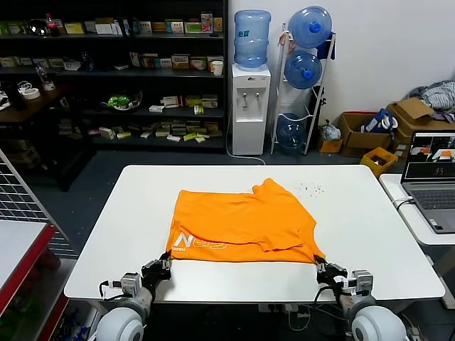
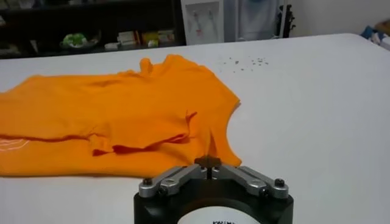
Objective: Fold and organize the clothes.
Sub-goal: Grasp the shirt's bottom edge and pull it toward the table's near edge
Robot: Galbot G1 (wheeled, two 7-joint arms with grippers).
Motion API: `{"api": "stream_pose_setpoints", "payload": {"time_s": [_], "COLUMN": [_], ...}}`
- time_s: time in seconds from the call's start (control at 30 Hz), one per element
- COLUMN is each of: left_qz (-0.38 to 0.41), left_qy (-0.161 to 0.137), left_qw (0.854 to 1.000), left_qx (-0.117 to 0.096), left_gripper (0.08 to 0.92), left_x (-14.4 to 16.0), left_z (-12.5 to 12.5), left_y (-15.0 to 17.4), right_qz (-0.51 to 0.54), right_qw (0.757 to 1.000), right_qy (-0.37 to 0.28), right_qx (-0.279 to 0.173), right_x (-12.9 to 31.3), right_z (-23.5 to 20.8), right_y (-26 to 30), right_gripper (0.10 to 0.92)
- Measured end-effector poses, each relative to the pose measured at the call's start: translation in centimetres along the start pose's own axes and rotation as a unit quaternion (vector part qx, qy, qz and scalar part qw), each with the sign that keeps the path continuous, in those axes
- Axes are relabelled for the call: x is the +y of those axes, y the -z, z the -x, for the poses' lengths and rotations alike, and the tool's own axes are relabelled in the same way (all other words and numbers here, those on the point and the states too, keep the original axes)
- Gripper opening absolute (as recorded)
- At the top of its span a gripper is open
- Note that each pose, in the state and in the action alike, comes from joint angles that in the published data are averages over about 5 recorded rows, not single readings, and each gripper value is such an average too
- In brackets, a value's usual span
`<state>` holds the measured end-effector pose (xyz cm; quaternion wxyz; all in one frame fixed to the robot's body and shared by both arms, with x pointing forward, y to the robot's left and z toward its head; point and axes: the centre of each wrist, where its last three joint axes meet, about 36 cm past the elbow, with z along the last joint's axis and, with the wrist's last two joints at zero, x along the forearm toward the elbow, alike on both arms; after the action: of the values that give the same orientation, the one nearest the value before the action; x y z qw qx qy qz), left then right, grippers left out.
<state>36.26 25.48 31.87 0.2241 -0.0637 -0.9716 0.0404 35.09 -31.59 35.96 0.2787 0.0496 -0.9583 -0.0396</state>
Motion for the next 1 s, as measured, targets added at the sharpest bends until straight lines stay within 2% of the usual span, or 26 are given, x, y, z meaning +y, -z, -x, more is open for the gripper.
{"api": "stream_pose_setpoints", "payload": {"time_s": [0.23,0.47,0.77,0.9,1.0], "left_qz": [-0.004,-0.011,-0.018,-0.021,-0.024], "left_qy": [0.003,0.004,0.005,0.003,0.000], "left_qw": [1.000,1.000,1.000,1.000,1.000], "left_qx": [-0.012,-0.021,0.000,0.013,0.017], "left_gripper": [0.092,0.092,0.092,0.133,0.218], "left_x": [-0.1,0.0,-0.7,-1.1,-1.4], "left_z": [-1.2,-3.8,-8.0,-9.3,-9.9], "left_y": [1.1,2.2,0.8,0.0,-0.1], "right_qz": [0.005,0.015,0.022,0.016,0.006], "right_qw": [1.000,1.000,0.999,0.999,0.999], "right_qy": [-0.005,-0.014,-0.035,-0.034,-0.031], "right_qx": [-0.005,0.004,0.035,0.038,0.031], "right_x": [-0.4,-0.8,-1.2,-1.2,-1.2], "right_z": [-2.4,-5.9,-9.1,-9.8,-10.1], "right_y": [0.5,-0.1,-1.6,-1.8,-1.5], "right_gripper": [0.124,0.124,0.127,0.198,0.285]}}
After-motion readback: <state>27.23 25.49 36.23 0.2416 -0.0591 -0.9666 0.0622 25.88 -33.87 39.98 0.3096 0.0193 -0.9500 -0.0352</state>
